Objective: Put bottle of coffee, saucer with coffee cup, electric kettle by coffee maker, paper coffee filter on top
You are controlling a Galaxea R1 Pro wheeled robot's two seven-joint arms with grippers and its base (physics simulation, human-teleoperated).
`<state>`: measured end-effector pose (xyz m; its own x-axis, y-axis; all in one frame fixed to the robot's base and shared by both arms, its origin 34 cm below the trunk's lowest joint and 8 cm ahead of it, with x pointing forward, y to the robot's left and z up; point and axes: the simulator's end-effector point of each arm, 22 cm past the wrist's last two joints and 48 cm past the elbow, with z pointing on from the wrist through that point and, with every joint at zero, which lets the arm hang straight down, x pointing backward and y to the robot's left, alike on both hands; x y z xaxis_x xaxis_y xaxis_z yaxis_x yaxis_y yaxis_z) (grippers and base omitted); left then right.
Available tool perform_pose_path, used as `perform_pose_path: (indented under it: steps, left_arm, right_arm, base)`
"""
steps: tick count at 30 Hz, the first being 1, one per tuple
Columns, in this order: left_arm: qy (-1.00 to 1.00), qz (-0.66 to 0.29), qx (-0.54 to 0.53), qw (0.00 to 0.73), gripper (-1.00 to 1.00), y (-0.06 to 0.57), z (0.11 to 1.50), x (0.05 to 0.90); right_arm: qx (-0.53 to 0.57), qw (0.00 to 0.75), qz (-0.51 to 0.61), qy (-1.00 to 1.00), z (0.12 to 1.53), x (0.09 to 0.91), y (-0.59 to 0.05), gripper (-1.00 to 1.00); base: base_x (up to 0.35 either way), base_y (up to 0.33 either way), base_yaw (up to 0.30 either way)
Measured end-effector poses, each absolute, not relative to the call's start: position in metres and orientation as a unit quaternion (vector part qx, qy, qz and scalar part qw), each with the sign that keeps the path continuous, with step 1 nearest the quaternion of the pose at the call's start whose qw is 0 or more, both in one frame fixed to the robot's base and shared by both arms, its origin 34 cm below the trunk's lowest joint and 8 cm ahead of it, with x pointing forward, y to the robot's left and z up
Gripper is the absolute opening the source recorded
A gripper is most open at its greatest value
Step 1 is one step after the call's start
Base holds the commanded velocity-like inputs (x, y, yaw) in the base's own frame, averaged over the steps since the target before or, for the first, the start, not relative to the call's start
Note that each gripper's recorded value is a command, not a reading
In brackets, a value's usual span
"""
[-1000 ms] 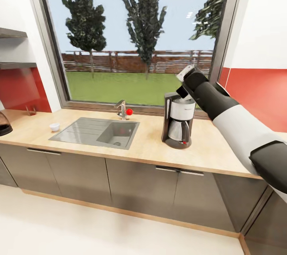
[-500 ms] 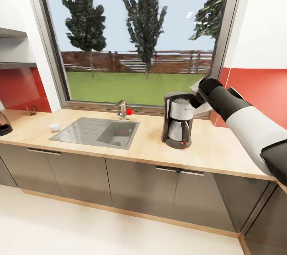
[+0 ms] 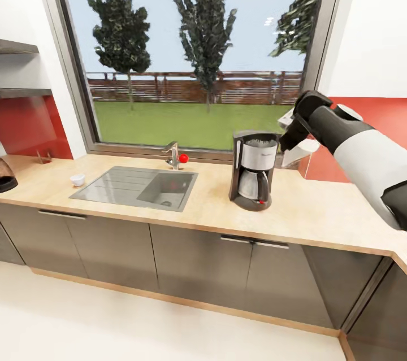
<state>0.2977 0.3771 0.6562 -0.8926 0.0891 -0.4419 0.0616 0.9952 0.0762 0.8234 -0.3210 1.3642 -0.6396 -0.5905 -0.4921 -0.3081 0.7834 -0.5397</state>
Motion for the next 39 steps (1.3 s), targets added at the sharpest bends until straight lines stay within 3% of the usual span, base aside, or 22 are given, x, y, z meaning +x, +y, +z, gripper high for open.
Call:
perform_pose_path:
  steps: [33,39]
  left_arm:
    - [0.972,0.03,0.037,0.229,1.0,0.375,0.656,0.297]
    - [0.972,0.029,0.038,0.228,1.0,0.375,0.656,0.297]
  right_arm:
    - [-0.287,0.353,-0.251,0.855,1.432,0.82,-0.296,-1.0]
    - [-0.29,0.354,-0.251,0.853,1.433,0.819,-0.292,-1.0]
  base:
    - [0.0,0.0,0.0]
    - [0.18,0.0,0.0]
